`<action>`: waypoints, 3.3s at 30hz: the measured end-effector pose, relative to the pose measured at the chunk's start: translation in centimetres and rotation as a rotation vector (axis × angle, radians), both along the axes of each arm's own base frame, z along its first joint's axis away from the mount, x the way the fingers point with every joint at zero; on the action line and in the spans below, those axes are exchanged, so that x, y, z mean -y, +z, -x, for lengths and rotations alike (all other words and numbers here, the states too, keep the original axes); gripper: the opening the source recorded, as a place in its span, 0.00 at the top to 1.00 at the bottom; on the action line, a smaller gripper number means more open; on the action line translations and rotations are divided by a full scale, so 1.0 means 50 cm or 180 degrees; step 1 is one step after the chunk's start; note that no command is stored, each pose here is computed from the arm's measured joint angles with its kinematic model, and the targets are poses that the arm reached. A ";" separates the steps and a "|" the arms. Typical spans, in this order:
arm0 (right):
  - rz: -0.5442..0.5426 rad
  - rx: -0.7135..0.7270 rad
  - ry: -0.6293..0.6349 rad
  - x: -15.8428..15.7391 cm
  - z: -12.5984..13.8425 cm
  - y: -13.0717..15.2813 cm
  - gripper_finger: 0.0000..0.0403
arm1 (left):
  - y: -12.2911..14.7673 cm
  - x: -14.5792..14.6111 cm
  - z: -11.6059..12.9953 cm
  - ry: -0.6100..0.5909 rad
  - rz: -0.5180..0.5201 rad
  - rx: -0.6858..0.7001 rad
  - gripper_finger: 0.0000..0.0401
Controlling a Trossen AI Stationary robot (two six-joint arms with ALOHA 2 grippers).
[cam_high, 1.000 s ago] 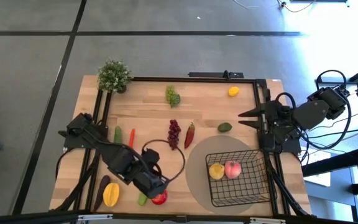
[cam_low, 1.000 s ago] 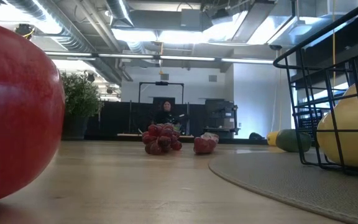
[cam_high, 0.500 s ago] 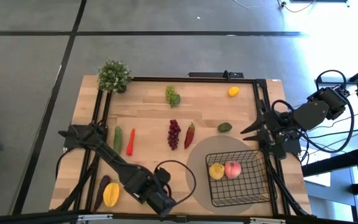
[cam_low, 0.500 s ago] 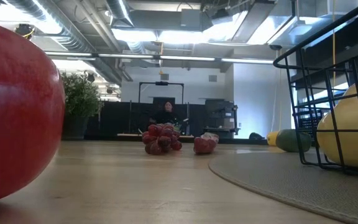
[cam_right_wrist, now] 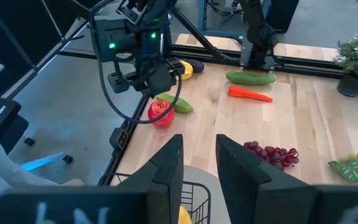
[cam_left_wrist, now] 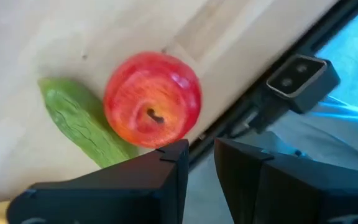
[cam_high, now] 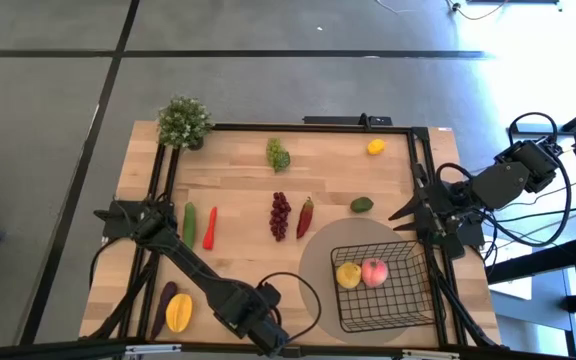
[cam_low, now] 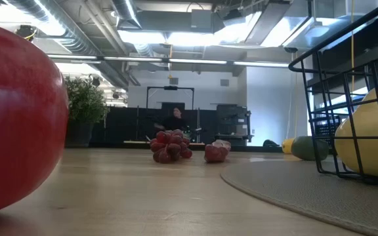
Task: Build produce basket
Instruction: Put the apple into the wire basket
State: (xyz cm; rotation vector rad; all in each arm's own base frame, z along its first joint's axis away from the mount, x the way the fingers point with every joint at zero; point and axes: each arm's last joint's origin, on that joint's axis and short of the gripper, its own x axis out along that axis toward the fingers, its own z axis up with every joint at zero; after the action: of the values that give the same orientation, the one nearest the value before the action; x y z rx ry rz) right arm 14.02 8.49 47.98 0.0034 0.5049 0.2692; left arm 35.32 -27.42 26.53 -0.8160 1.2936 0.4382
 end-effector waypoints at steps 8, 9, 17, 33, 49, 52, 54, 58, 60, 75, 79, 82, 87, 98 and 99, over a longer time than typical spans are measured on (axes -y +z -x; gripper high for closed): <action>0.0081 0.0017 0.0046 0.000 0.000 0.000 0.78 | -0.015 -0.001 -0.007 0.0060 -0.0157 0.0032 0.83; 0.0085 0.0015 0.0047 0.000 0.000 -0.001 0.78 | -0.024 0.001 -0.008 0.0057 -0.0177 -0.0009 0.83; 0.0084 -0.0005 0.0041 0.000 0.000 -0.002 0.78 | -0.068 0.011 -0.017 0.0016 -0.0171 -0.0240 0.83; 0.0082 -0.0006 0.0038 0.000 0.000 -0.002 0.78 | -0.062 0.013 -0.015 0.0053 0.0019 -0.0332 0.83; 0.0096 -0.0029 0.0033 0.001 0.001 -0.003 0.78 | -0.032 -0.003 -0.003 0.0119 -0.0209 -0.0198 0.83; 0.0096 -0.0030 0.0032 0.001 0.001 -0.003 0.78 | -0.035 -0.002 -0.001 0.0116 -0.0241 -0.0227 0.83; 0.0097 -0.0031 0.0032 0.001 0.001 -0.003 0.78 | -0.037 -0.002 -0.002 0.0117 -0.0241 -0.0224 0.83; 0.0098 -0.0033 0.0033 0.001 0.001 -0.004 0.78 | -0.047 0.000 -0.005 0.0122 -0.0285 -0.0228 0.83; 0.0104 -0.0041 0.0031 0.001 0.001 -0.004 0.78 | -0.057 0.003 -0.008 0.0122 -0.0304 -0.0255 0.83; 0.0108 -0.0047 0.0031 0.001 0.002 -0.004 0.78 | -0.078 0.001 -0.009 0.0134 -0.0466 -0.0342 0.83; 0.0108 -0.0047 0.0031 0.001 0.001 -0.004 0.78 | -0.078 -0.002 -0.004 0.0132 -0.0521 -0.0405 0.84; 0.0108 -0.0047 0.0031 0.001 0.001 -0.004 0.78 | -0.079 -0.004 -0.001 0.0131 -0.0564 -0.0458 0.87; 0.0108 -0.0047 0.0031 0.001 0.002 -0.004 0.78 | -0.080 -0.005 -0.001 0.0106 -0.0587 -0.0469 0.96; 0.0111 -0.0046 0.0033 0.001 0.002 -0.004 0.78 | -0.079 -0.007 -0.004 0.0067 -0.0653 -0.0397 0.99; 0.0117 -0.0044 0.0036 0.001 0.001 -0.004 0.78 | -0.079 -0.007 -0.005 0.0036 -0.0647 -0.0387 1.00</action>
State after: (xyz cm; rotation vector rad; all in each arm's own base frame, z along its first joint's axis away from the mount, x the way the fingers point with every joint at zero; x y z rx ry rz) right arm 13.94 8.44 47.76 -0.0333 0.5236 0.2711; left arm 35.56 -27.08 22.57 -0.6338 1.3323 0.6255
